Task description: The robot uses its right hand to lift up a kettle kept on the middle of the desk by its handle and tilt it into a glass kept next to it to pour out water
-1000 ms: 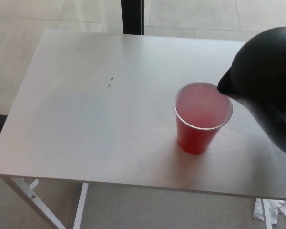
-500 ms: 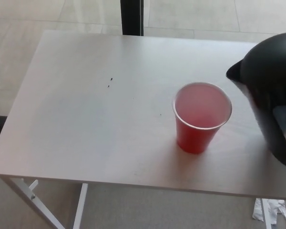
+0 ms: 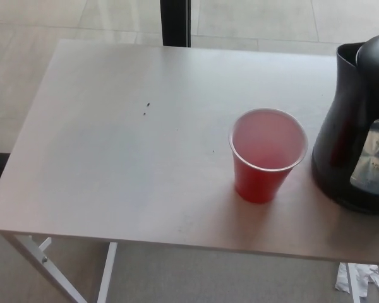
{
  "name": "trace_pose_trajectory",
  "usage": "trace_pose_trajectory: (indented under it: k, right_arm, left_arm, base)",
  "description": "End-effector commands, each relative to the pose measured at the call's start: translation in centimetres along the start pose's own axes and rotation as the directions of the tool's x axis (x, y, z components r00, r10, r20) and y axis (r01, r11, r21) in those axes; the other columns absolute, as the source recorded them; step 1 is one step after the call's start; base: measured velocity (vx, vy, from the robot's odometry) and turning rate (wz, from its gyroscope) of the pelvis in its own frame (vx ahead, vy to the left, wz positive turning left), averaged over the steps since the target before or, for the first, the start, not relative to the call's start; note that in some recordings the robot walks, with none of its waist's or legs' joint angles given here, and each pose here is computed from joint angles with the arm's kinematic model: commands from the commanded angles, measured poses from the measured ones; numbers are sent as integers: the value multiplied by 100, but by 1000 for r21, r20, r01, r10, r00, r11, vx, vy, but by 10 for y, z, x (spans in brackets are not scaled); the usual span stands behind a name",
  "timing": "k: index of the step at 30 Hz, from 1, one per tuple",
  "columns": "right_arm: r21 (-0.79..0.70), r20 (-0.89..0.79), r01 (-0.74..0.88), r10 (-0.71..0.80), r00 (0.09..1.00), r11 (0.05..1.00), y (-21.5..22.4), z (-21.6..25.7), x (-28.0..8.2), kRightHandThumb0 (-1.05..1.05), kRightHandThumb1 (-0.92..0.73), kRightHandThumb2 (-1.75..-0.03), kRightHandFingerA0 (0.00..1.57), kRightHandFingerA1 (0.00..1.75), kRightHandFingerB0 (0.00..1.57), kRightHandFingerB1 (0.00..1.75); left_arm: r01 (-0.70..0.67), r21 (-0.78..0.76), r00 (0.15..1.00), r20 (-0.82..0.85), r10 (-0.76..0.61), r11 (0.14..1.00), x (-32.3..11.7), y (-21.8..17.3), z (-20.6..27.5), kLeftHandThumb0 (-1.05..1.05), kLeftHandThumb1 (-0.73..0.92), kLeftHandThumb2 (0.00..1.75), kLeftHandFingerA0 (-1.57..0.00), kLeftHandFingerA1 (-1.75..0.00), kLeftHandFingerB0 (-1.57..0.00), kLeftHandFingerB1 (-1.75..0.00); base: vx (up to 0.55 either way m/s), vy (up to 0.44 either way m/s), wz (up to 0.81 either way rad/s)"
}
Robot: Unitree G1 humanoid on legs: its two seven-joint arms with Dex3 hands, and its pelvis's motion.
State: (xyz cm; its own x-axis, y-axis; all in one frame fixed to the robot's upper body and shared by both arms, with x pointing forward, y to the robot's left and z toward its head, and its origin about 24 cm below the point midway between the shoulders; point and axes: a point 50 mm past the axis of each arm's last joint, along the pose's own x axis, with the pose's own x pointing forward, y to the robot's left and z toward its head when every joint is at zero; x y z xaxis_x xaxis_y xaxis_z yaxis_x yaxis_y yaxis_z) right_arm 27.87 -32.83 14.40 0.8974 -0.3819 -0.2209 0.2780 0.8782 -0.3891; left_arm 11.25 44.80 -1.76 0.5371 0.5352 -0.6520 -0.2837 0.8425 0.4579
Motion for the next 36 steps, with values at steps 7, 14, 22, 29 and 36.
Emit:
trace_pose_trajectory:
  k: [7,14,22,29,36]
  right_arm:
    - [341,-49,-25,45,998,940,9,-68,3,-22,-58,-111,101,175,88,153]
    - [266,-31,-174,189,982,948,14,-70,1,-42,-59,-59,91,121,67,45]
    - [60,28,-412,411,911,909,12,-62,-6,-87,-52,-81,0,8,0,0]
    - [-65,92,-323,328,940,944,1,-48,-10,-92,-55,-58,0,0,0,0]
    - [-86,97,-197,205,974,977,-19,-55,-18,-91,-50,-72,0,0,0,0]
  left_arm:
    - [-30,-1,999,16,30,1000,-2,8,2,-79,92,71,-73,-56,-57,-53]
    - [-33,-11,999,14,33,999,-2,9,2,-80,92,70,-72,-55,-56,-53]
    - [-35,4,999,13,35,999,-3,11,2,-80,92,69,-69,-54,-56,-53]
    - [-35,-8,999,12,35,999,-3,11,1,-82,92,69,-71,-56,-56,-52]
    - [-37,-5,999,8,37,999,-3,11,0,-80,92,70,-72,-56,-57,-52]
  base:
    - [0,0,0]
    - [0,0,0]
    - [0,0,0]
    - [0,0,0]
    - [0,0,0]
